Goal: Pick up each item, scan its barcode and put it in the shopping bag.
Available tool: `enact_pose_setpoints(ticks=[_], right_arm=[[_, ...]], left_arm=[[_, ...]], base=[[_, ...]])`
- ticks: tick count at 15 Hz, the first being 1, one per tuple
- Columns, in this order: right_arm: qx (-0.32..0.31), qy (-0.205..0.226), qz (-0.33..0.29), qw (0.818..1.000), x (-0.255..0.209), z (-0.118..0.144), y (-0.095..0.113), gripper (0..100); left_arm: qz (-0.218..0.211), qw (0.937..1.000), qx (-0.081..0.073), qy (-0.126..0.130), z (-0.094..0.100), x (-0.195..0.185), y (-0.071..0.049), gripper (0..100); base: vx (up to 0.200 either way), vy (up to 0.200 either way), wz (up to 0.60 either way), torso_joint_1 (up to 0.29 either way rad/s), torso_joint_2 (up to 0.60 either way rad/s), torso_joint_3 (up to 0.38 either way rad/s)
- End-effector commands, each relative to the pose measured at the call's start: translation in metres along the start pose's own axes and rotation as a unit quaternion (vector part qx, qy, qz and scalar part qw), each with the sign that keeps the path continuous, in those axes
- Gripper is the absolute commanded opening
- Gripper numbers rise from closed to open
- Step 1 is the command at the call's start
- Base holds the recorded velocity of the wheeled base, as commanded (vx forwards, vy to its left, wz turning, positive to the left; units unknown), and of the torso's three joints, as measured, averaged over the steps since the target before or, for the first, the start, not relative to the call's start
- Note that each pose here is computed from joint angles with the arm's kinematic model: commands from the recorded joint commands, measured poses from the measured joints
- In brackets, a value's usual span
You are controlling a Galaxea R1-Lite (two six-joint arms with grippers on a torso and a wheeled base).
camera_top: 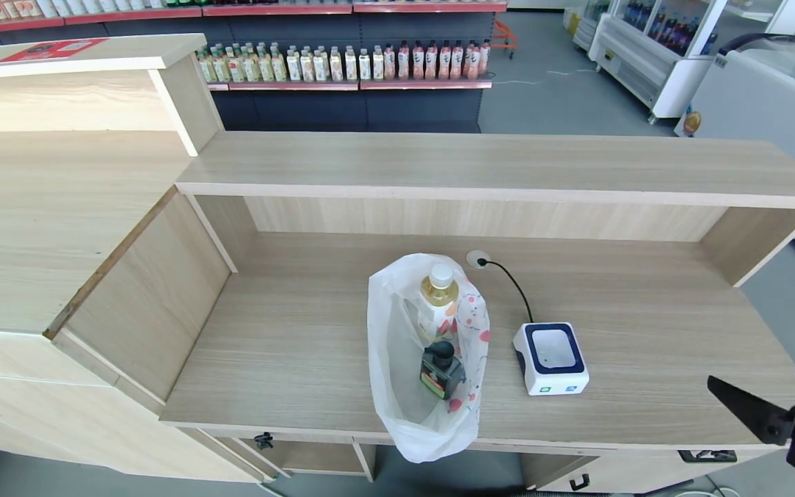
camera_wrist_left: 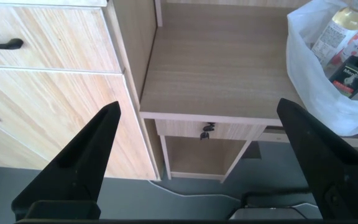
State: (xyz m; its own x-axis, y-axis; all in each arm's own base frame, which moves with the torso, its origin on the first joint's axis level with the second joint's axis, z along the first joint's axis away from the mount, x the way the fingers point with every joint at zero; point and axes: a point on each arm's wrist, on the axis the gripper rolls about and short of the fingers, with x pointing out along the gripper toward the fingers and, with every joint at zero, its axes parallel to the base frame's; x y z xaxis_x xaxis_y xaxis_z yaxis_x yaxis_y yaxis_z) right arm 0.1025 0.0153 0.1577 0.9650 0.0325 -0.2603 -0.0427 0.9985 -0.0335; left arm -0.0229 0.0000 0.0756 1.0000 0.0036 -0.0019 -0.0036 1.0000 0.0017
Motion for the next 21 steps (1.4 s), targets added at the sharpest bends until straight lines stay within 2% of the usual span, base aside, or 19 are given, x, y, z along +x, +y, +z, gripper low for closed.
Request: enact_pose_setpoints(ticks=[1, 2, 6, 7, 10, 21], right_arm=[[-0.009, -0.048, -0.008, 0.999, -0.052, -0.058, -0.01, 100], [-0.01, -0.068, -0.009, 0.998, -0.061, -0.063, -0.01, 100], [-0.008, -0.08, -0.023, 0.997, -0.094, -0.109, -0.008, 100], [-0.013, -0.102, -0.022, 0.994, -0.096, -0.109, -0.008, 100], [-0.015, -0.128, -0.029, 0.991, -0.1, -0.112, -0.008, 100], [-0.001, -0.13, -0.029, 0.991, -0.1, -0.112, -0.008, 100]], left_arm=[[0.0, 1.0, 0.0, 0.0, 0.0, 0.0, 0.0, 100], [0.0, 1.0, 0.0, 0.0, 0.0, 0.0, 0.0, 100], [0.0, 1.0, 0.0, 0.0, 0.0, 0.0, 0.0, 100], [0.0, 1.0, 0.0, 0.0, 0.0, 0.0, 0.0, 100], [0.0, 1.0, 0.0, 0.0, 0.0, 0.0, 0.0, 100], [0.0, 1.0, 0.0, 0.0, 0.0, 0.0, 0.0, 100]], base=[[0.0, 0.0, 0.0, 0.0, 0.0, 0.0], [0.0, 0.0, 0.0, 0.0, 0.0, 0.0], [0.0, 0.0, 0.0, 0.0, 0.0, 0.0], [0.0, 0.0, 0.0, 0.0, 0.0, 0.0], [0.0, 0.0, 0.0, 0.0, 0.0, 0.0], [0.0, 0.0, 0.0, 0.0, 0.0, 0.0]])
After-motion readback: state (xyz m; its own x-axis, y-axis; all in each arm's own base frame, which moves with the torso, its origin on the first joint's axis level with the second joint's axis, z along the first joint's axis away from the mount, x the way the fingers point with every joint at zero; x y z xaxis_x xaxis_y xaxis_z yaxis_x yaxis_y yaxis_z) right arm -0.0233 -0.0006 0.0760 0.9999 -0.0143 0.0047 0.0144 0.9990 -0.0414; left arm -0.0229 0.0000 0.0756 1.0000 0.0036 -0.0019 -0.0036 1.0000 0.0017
